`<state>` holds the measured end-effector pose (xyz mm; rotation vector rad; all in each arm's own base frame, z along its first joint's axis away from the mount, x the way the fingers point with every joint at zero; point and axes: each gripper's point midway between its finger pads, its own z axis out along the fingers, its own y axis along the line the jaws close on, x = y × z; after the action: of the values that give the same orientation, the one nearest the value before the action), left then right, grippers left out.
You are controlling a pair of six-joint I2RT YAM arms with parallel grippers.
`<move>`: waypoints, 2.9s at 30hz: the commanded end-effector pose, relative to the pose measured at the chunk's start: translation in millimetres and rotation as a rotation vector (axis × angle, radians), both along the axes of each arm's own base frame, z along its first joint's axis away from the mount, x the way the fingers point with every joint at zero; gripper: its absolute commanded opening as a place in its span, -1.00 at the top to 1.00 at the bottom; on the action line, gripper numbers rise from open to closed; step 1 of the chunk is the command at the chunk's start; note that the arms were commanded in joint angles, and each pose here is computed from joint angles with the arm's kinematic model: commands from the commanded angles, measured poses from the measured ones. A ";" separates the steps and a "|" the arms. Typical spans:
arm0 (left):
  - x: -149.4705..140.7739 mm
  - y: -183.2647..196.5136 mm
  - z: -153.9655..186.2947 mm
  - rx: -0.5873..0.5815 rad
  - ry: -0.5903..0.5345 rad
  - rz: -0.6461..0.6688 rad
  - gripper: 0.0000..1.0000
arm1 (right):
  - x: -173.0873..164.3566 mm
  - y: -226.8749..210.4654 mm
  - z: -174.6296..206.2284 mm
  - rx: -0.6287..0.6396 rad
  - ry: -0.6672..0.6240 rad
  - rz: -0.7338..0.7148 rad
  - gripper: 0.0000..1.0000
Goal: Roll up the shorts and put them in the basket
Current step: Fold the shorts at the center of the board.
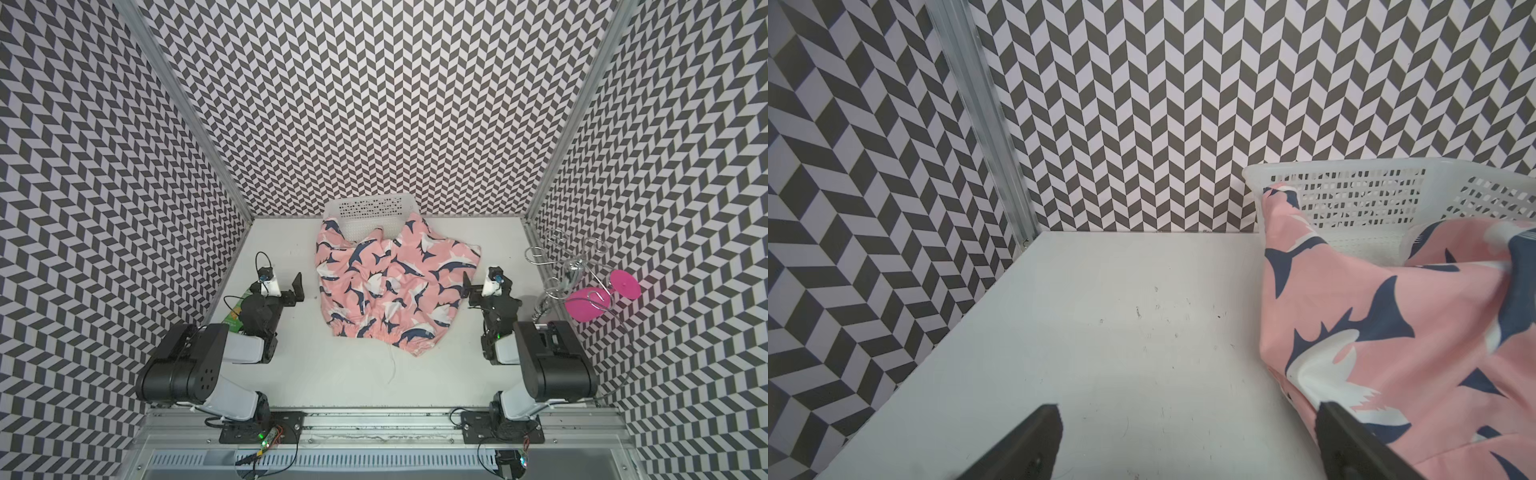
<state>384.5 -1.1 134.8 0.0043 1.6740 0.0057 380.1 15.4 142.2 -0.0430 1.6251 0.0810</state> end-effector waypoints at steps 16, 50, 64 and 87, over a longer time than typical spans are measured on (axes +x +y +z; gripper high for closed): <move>3.6 -0.4 9.0 -0.004 -0.035 0.004 -0.99 | 2.8 0.4 14.0 -0.007 -0.056 0.006 -0.99; -43.9 -96.6 -2.0 -0.654 0.579 -0.116 -0.71 | -15.3 117.9 48.6 0.507 0.549 0.395 -0.88; -102.6 -156.7 -60.1 -0.623 0.750 -0.220 -0.33 | -79.8 143.1 6.8 0.428 0.678 0.448 -0.86; -34.5 -66.7 -61.3 -0.479 0.772 0.157 1.00 | -84.0 136.5 -6.7 0.440 0.724 0.392 -0.84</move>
<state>347.0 -93.4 67.5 -0.5262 2.3942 -0.4456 288.4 150.6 121.9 0.0086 2.3044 0.8379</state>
